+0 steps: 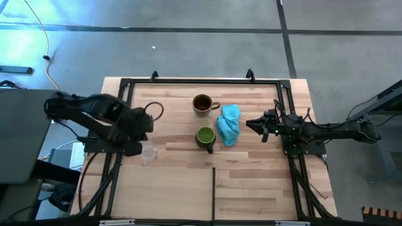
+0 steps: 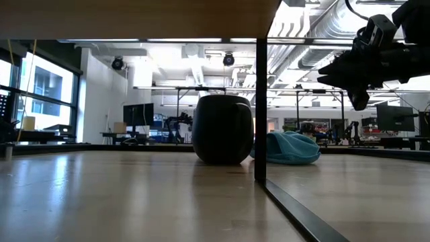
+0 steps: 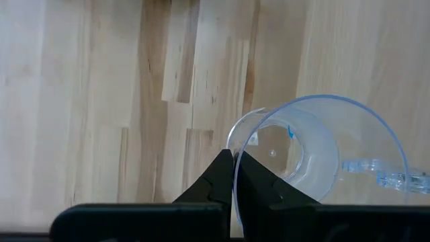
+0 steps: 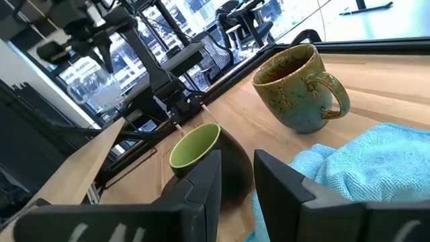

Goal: Stack small to large cups/mugs on shelf
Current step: Put the transparent mug on the shelf

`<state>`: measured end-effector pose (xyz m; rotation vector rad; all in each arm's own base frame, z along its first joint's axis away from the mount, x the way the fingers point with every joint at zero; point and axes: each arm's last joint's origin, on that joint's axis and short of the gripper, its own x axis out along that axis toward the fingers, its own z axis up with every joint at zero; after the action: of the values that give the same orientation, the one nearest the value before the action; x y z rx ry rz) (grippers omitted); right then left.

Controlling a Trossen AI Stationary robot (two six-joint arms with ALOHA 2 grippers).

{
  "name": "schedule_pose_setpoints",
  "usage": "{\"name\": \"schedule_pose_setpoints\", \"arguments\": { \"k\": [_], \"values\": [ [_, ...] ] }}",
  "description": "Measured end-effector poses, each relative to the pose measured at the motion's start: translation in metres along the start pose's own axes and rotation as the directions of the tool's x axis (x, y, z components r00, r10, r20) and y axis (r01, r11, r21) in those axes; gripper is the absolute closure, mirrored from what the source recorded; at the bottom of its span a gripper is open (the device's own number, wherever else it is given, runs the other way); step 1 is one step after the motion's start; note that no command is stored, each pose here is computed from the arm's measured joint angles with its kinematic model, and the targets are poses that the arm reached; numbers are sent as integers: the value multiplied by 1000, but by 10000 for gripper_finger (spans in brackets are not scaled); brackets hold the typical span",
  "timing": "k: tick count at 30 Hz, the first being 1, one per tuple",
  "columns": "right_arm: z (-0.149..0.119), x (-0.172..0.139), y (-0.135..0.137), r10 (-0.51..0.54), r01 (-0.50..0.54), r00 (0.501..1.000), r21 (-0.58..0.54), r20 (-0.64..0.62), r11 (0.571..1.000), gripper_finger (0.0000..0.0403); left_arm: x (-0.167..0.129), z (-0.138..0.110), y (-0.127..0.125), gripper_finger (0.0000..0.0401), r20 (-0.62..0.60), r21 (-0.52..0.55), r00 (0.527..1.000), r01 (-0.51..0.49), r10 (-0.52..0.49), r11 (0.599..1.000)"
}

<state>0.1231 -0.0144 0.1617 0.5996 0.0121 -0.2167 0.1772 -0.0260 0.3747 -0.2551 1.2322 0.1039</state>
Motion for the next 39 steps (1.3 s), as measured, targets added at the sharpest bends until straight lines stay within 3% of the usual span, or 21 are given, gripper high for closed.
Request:
{"name": "schedule_pose_setpoints", "arguments": {
  "k": [21, 39],
  "values": [
    [0, 0, 0, -1, 1, 1000, 26, 0, 1000, 322, -2, -36, -57, 401, 49, -139, 998, -38, 45, 990],
    [1, 0, 0, 3, -3, 1000, 27, 7, 1000, 322, 10, -60, -97, 401, -24, -203, 999, -50, 46, 978]
  ]
}}
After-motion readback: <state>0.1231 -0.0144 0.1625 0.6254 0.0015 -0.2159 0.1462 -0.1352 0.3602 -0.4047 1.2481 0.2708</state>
